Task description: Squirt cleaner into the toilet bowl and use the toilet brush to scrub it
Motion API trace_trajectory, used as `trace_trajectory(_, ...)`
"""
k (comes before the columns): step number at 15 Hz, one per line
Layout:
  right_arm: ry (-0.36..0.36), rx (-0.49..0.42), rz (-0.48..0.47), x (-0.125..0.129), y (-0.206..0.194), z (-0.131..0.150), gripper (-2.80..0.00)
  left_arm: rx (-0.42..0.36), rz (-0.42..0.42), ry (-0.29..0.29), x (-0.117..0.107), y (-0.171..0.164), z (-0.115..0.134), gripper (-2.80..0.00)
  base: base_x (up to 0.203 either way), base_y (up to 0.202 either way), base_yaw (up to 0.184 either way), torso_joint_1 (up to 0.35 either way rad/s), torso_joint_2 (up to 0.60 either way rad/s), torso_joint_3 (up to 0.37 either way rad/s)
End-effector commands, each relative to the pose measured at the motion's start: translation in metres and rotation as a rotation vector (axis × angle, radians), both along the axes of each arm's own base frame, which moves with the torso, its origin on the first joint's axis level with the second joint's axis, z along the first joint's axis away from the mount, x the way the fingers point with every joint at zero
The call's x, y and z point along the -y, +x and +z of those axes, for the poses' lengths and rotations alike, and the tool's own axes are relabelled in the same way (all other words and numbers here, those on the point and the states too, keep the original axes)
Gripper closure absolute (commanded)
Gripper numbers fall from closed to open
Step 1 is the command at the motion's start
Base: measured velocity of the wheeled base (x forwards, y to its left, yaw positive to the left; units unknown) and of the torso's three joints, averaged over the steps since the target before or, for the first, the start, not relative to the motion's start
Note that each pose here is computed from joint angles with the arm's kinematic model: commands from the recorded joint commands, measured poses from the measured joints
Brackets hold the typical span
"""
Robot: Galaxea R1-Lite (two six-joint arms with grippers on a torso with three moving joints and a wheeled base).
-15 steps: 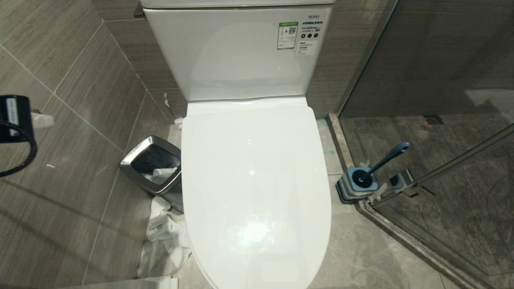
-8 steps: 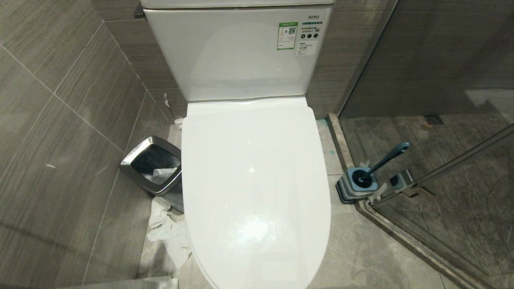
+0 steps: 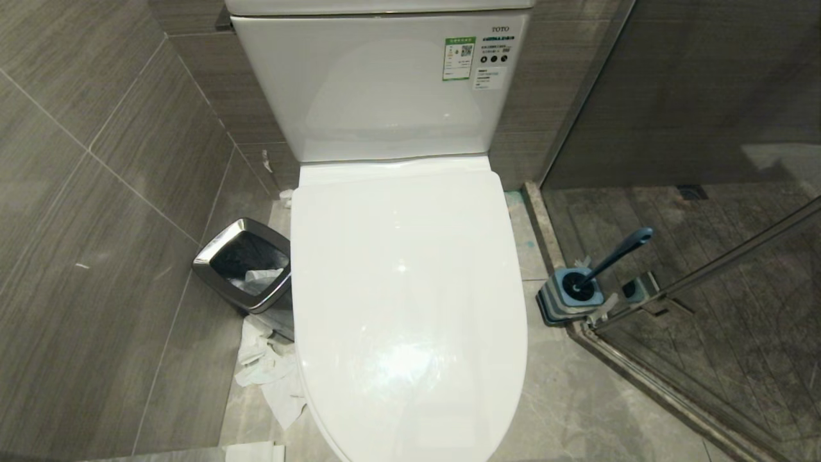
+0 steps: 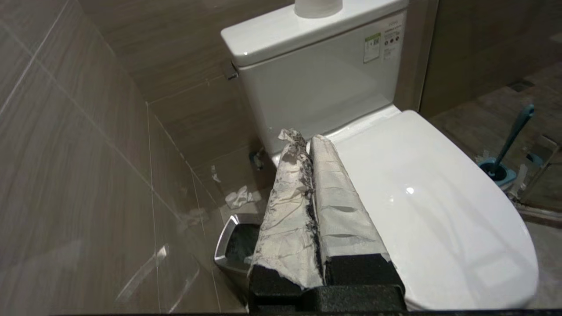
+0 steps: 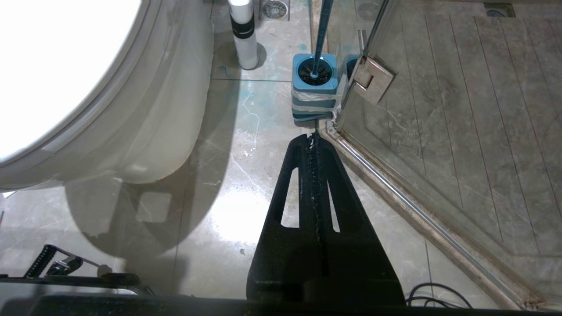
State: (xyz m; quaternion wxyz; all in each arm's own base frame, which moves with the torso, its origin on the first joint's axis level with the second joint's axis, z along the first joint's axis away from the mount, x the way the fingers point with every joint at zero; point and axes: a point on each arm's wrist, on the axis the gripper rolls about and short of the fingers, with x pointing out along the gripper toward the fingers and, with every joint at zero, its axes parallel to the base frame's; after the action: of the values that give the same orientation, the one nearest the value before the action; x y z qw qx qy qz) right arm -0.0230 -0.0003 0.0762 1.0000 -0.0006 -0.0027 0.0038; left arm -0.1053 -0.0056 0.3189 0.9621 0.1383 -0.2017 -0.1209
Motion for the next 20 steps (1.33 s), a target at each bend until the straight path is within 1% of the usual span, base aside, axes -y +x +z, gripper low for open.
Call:
trace_trajectory(1, 0.000, -0.001, 0.001, 0.000, 0.000, 0.000, 0.00, 0.042, 0.009, -0.008, 0.001, -0.029, -0.045, 0.00, 0.000, 0.000, 0.000, 0.000, 0.00, 0.000)
trace_trajectory(4, 0.000, -0.001, 0.000, 0.000, 0.000, 0.000, 0.00, -0.004, 0.044, -0.026, 0.001, -0.025, -0.093, 0.00, 0.000, 0.000, 0.000, 0.000, 0.00, 0.000)
trace_trajectory(5, 0.000, -0.001, 0.000, 0.000, 0.000, 0.000, 0.00, -0.034, 0.056, -0.024, 0.000, -0.018, -0.107, 0.00, 0.000, 0.000, 0.000, 0.000, 0.00, 0.000)
trace_trajectory(7, 0.000, -0.001, 0.000, 0.000, 0.000, 0.000, 0.00, -0.088, 0.088, -0.016, -0.001, 0.002, -0.126, 0.00, 0.000, 0.000, 0.000, 0.000, 0.00, 0.000)
trace_trajectory(9, 0.000, -0.001, 0.000, 0.000, 0.000, 0.000, 0.00, -0.107, 0.107, -0.010, -0.001, 0.028, -0.147, 0.00, 0.000, 0.000, 0.000, 0.000, 0.00, 0.000)
trace_trajectory(10, 0.000, -0.001, 0.000, 0.000, 0.000, 0.000, 0.00, -0.109, 0.125, -0.013, -0.002, 0.040, -0.159, 0.00, 0.000, 0.000, 0.000, 0.000, 0.00, 0.000)
trace_trajectory(11, 0.000, -0.001, 0.000, 0.000, 0.000, 0.000, 0.00, -0.096, 0.159, -0.024, -0.002, 0.051, -0.171, 0.00, 0.000, 0.000, 0.000, 0.000, 0.00, 0.000)
trace_trajectory(12, 0.000, -0.001, 0.000, 0.000, 0.000, 0.000, 0.00, -0.099, 0.197, -0.037, -0.003, 0.061, -0.183, 0.00, 0.000, 0.000, 0.000, 0.000, 0.00, 0.000)
trace_trajectory(14, 0.000, -0.001, 0.000, 0.000, 0.000, 0.000, 0.00, -0.141, 0.250, -0.053, -0.005, 0.074, -0.207, 0.00, 0.000, 0.000, 0.000, 0.000, 0.00, 0.000)
trace_trajectory(15, 0.000, -0.001, 0.000, 0.000, 0.000, 0.000, 0.00, -0.168, 0.262, -0.048, -0.005, 0.078, -0.218, 0.00, 0.000, 0.000, 0.000, 0.000, 0.00, 0.000)
trace_trajectory(16, 0.000, -0.001, 0.000, 0.000, 0.000, 0.000, 0.00, -0.204, 0.269, -0.040, -0.005, 0.081, -0.227, 0.00, 0.000, 0.000, 0.000, 0.000, 0.00, 0.000)
trace_trajectory(18, 0.000, -0.001, 0.000, 0.000, 0.000, 0.000, 0.00, -0.320, 0.272, -0.018, -0.005, 0.082, -0.238, 0.00, 0.000, 0.000, 0.000, 0.000, 0.00, 0.000)
trace_trajectory(20, 0.000, -0.001, 0.000, 0.000, 0.000, 0.000, 0.00, -0.338, 0.234, 0.000, -0.004, 0.082, -0.240, 0.00, 0.000, 0.000, 0.000, 0.000, 0.00, 0.000)
